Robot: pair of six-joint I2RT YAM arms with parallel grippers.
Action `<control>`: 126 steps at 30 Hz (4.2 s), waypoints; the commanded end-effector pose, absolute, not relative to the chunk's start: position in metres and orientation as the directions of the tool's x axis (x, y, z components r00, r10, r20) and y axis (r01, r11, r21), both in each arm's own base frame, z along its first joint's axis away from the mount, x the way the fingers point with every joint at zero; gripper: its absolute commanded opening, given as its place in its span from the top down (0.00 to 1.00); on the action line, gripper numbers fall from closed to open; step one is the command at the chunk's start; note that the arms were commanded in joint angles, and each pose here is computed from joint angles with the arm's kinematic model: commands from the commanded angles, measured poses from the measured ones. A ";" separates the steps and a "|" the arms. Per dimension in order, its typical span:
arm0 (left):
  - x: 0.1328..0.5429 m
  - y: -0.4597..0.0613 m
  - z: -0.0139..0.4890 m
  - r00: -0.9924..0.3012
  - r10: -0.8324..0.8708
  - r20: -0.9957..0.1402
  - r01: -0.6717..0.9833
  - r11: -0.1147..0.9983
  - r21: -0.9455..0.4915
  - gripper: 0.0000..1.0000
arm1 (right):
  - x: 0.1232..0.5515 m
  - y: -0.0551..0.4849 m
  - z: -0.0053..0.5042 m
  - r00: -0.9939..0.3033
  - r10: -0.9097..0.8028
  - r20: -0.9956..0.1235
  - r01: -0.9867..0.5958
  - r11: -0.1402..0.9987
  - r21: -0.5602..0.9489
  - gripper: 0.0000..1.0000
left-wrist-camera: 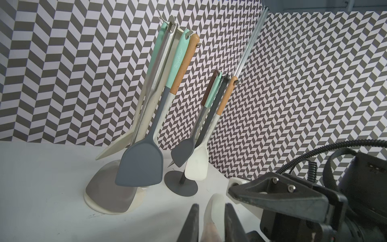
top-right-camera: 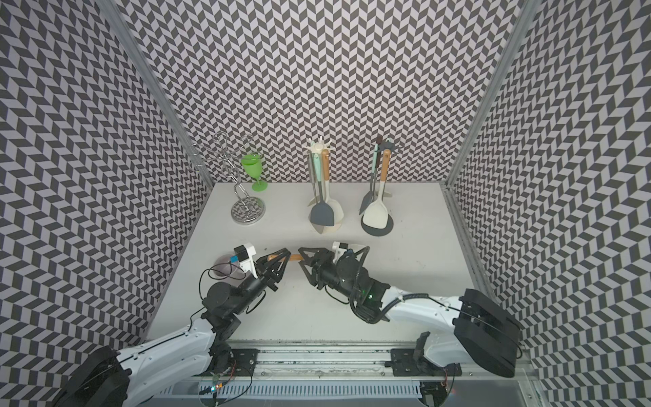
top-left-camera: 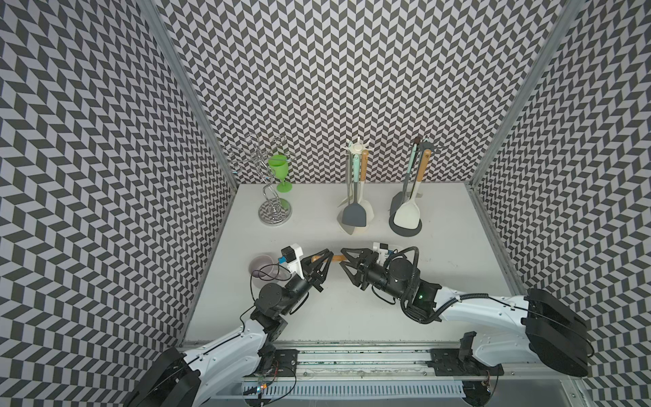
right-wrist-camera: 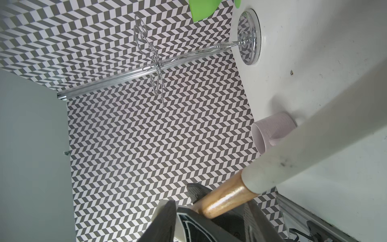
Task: Take the spatula off the kitchen utensil rack
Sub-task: Place the spatula at the center of the board.
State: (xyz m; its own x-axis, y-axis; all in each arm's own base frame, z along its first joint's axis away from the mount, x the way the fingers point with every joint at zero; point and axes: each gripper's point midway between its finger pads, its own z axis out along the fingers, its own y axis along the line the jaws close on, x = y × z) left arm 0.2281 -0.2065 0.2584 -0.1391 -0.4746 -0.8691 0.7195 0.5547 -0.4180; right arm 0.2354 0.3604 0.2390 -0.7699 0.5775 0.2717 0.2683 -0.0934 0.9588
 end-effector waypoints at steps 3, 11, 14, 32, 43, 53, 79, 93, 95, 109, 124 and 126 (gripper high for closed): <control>0.215 -0.209 0.277 -0.098 -0.502 -0.859 0.768 0.511 -0.386 1.00 | 0.245 0.364 0.260 -0.764 0.562 0.318 0.269 -0.171 0.948 0.41; 0.214 -0.211 0.277 -0.093 -0.499 -0.861 0.770 0.512 -0.380 1.00 | 0.247 0.372 0.257 -0.758 0.543 0.362 0.307 -0.193 0.932 0.55; 0.214 -0.211 0.277 -0.096 -0.498 -0.862 0.771 0.511 -0.381 1.00 | 0.250 0.369 0.263 -0.749 0.555 0.362 0.293 -0.212 0.932 0.71; 0.220 -0.234 0.269 -0.178 -0.448 -0.876 0.769 0.492 -0.408 0.46 | 0.280 0.260 0.272 -0.521 0.852 -0.041 0.003 0.050 0.999 1.00; 0.235 -0.231 0.262 -0.203 -0.424 -0.883 0.705 0.562 -0.432 0.05 | 0.313 0.110 0.247 -0.298 0.703 -0.646 0.006 0.678 0.735 1.00; 0.257 -0.232 0.243 -0.258 -0.363 -0.895 0.617 0.651 -0.442 0.00 | 0.369 0.045 0.221 -0.471 0.261 -0.843 0.095 0.965 0.246 1.00; 0.265 -0.221 0.234 -0.252 -0.338 -0.907 0.575 0.701 -0.421 0.00 | 0.334 -0.121 0.064 -0.968 0.123 -0.220 0.215 0.858 -0.467 1.00; 0.264 -0.216 0.235 -0.236 -0.342 -0.910 0.570 0.709 -0.415 0.00 | 0.317 -0.137 0.015 -0.985 0.147 -0.085 0.170 0.853 -0.493 1.00; 0.264 -0.216 0.235 -0.235 -0.343 -0.910 0.570 0.709 -0.415 0.00 | 0.317 -0.138 0.010 -0.986 0.150 -0.072 0.166 0.852 -0.496 1.00; 0.264 -0.216 0.234 -0.231 -0.342 -0.911 0.575 0.707 -0.412 0.00 | 0.322 -0.142 0.008 -0.986 0.150 -0.072 0.165 0.845 -0.508 0.71; 0.261 -0.215 0.236 -0.225 -0.350 -0.909 0.586 0.697 -0.413 0.00 | 0.342 -0.138 0.048 -0.964 0.167 -0.207 0.247 0.853 -0.461 0.19; 0.260 -0.215 0.237 -0.224 -0.351 -0.909 0.588 0.695 -0.413 0.00 | 0.346 -0.137 0.066 -0.948 0.175 -0.265 0.280 0.854 -0.438 0.14</control>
